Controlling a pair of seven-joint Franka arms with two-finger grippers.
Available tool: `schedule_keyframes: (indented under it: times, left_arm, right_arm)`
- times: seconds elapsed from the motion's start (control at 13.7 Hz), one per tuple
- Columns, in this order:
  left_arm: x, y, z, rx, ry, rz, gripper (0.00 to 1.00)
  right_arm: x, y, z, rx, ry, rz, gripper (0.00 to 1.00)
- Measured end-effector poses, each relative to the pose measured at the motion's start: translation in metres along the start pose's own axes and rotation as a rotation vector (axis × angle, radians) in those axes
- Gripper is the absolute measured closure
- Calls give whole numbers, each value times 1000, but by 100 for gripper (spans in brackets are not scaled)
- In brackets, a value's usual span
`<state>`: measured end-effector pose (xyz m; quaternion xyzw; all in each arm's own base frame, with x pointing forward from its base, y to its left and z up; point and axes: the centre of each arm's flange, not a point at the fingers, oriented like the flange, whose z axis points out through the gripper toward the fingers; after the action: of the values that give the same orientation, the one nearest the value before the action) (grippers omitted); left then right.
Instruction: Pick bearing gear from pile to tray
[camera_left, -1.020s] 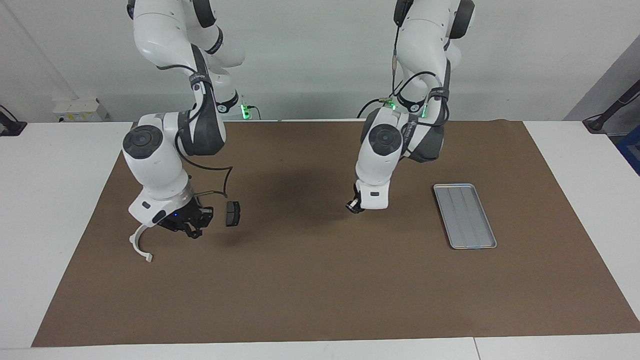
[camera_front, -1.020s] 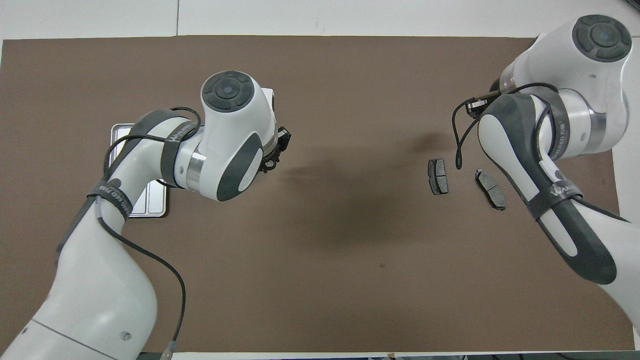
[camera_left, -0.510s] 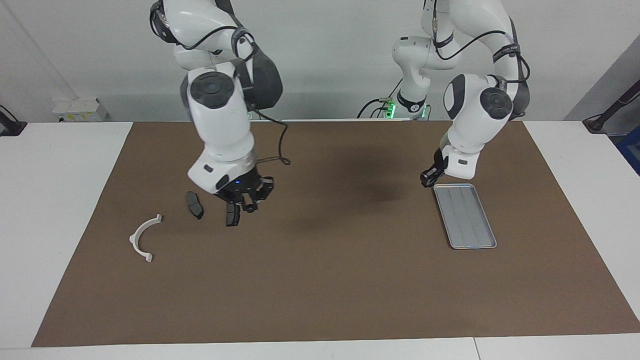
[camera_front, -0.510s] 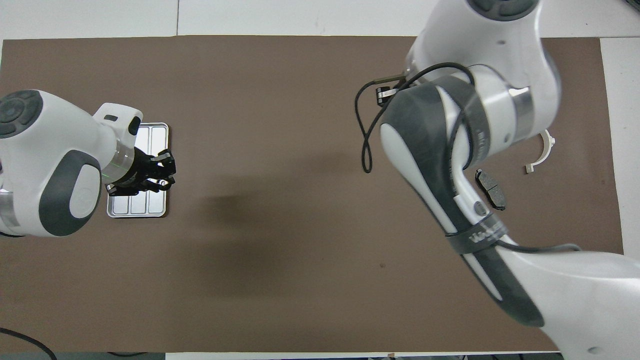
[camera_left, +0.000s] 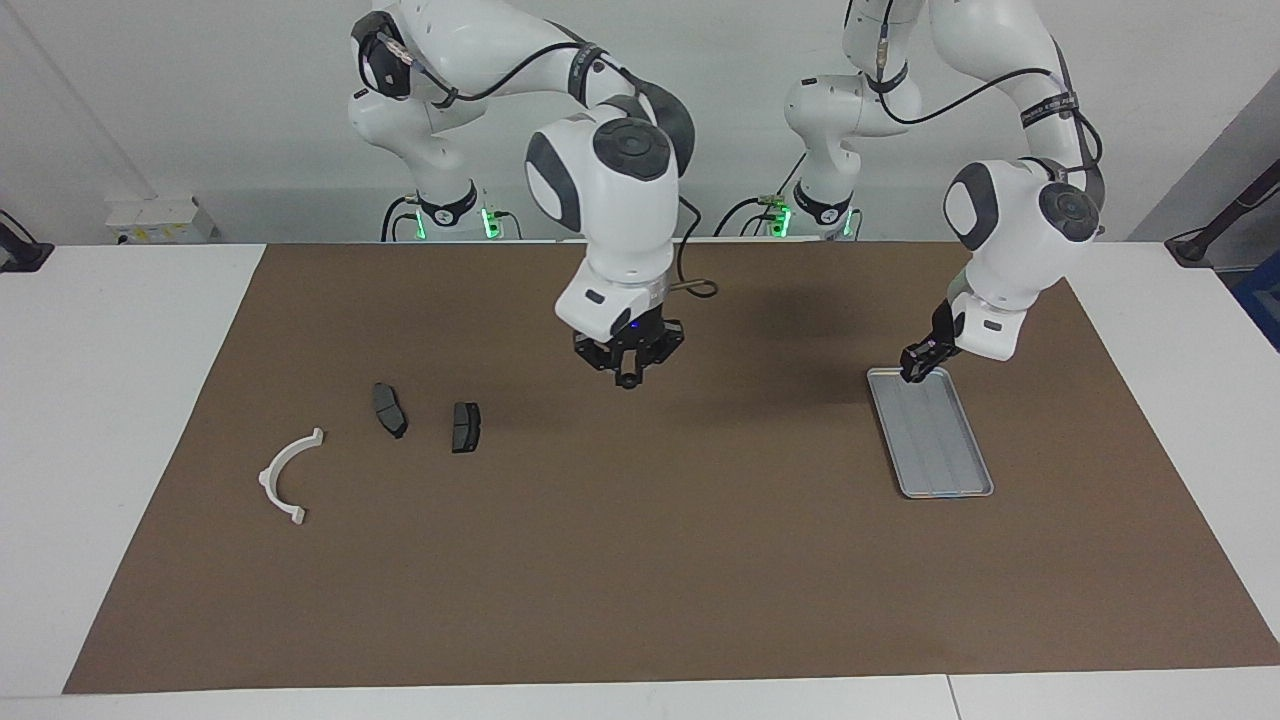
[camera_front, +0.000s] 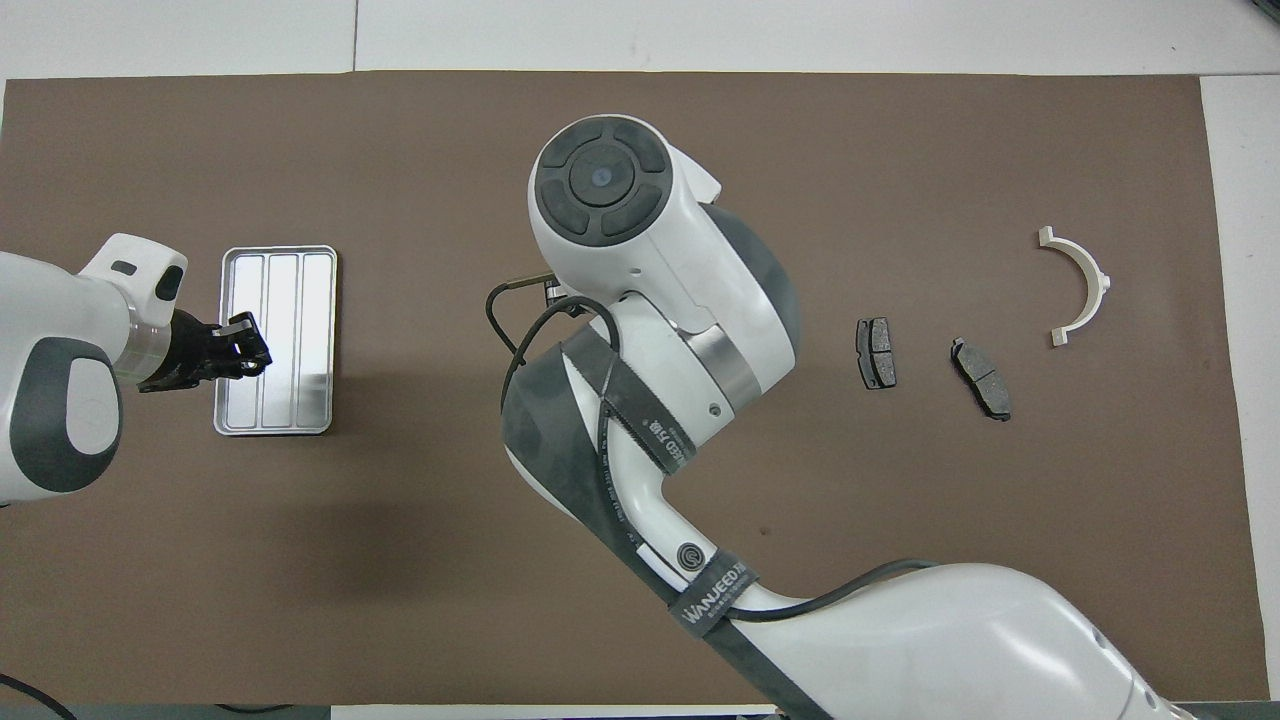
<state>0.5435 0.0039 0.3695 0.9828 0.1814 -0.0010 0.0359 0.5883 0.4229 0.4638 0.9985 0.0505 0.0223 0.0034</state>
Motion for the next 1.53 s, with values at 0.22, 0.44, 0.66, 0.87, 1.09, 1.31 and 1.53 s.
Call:
schedule_keyframes:
  times: [0.22, 0.44, 0.66, 0.87, 1.09, 1.31, 1.53]
  left_arm:
    - [-11, -2, 24, 2, 14, 6, 65]
    - [-14, -5, 40, 42, 15, 39, 65]
    - [-12, -6, 52, 61, 20, 57, 65]
    - [-13, -7, 66, 61, 28, 57, 65]
    - [-13, -7, 66, 60, 32, 57, 65]
    - [-13, -8, 67, 59, 32, 57, 65]
    - [-13, -7, 67, 58, 39, 57, 37]
  right_arm:
    - [-2, -23, 48, 15, 9, 12, 76]
    - [-4, -26, 94, 26, 19, 8, 76]
    - [-13, -23, 134, 27, 16, 5, 76]
    - [-19, -21, 152, 32, 19, 1, 76]
    - [-21, -19, 160, 35, 22, 2, 76]
    - [-23, -17, 168, 38, 24, 2, 76]
    - [-26, -16, 173, 39, 24, 1, 76]
